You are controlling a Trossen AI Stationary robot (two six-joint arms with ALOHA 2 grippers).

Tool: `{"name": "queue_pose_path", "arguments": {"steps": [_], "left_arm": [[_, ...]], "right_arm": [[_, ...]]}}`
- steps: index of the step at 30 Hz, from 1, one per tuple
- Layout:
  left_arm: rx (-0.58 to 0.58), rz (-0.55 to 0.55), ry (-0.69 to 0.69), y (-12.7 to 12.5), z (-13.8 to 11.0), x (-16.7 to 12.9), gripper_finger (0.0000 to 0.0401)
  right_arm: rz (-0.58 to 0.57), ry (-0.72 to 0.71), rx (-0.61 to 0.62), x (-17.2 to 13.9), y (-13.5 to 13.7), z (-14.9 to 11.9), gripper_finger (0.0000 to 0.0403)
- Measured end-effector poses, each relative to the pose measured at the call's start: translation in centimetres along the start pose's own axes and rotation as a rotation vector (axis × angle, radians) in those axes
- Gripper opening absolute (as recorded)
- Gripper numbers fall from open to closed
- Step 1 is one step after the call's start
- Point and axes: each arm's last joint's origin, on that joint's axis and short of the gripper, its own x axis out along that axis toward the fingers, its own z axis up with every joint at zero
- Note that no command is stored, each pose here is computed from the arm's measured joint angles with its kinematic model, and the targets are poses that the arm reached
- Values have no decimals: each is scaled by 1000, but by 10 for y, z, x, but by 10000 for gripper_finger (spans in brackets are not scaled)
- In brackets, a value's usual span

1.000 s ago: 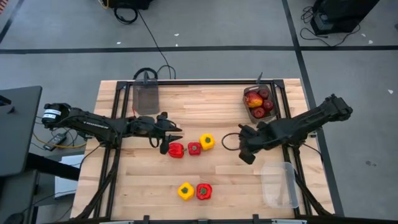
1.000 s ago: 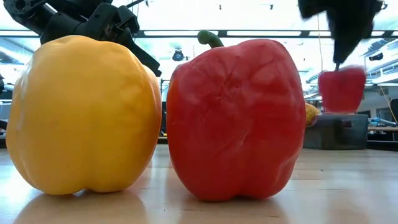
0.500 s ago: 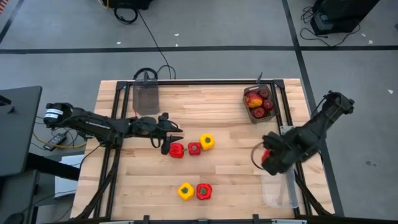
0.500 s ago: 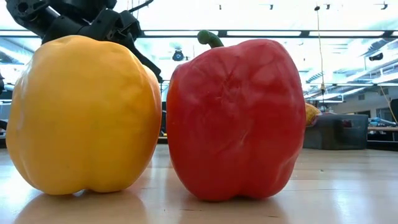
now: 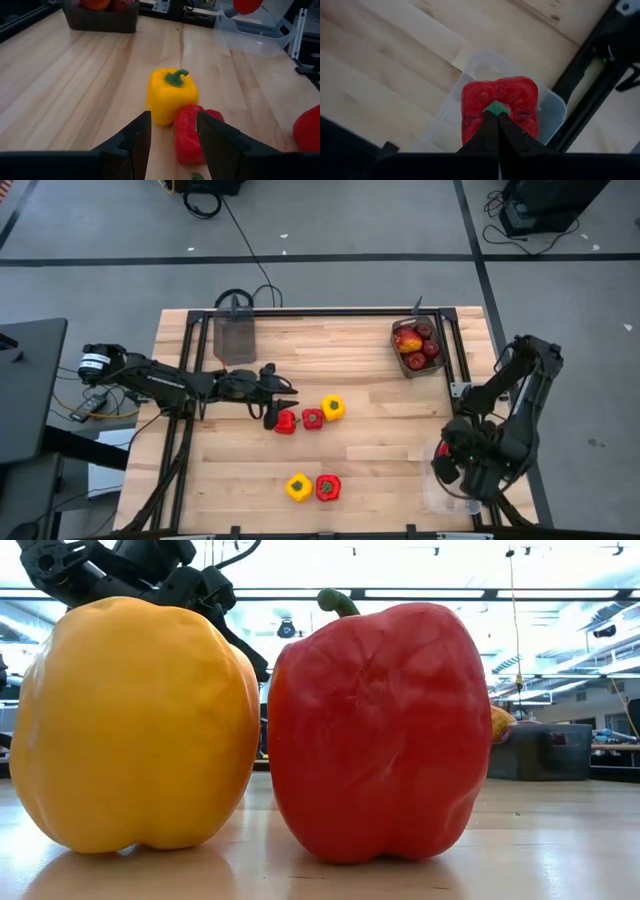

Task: Sort produce into baskets
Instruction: Put the top right red bell pepper into the transparent bin

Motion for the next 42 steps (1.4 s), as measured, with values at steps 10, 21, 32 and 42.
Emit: {"name": "queue_pose_path", "arguments": {"steps": [10,21,32,42], "left_arm": [[-1,-70,25,-2,-2,0,163],[5,-74,5,-2,0,0,163],[5,-73,12,-2,0,0,163],[6,-71,29,-2,-2,0,163]], "right_arm": [[-102,-56,14,37,30,-31,1],[-210,-133,-33,73,54,-39,6],[-286,-137,5,85,60,-34,34],[-370,-64,52,84,57,-33,55]]}}
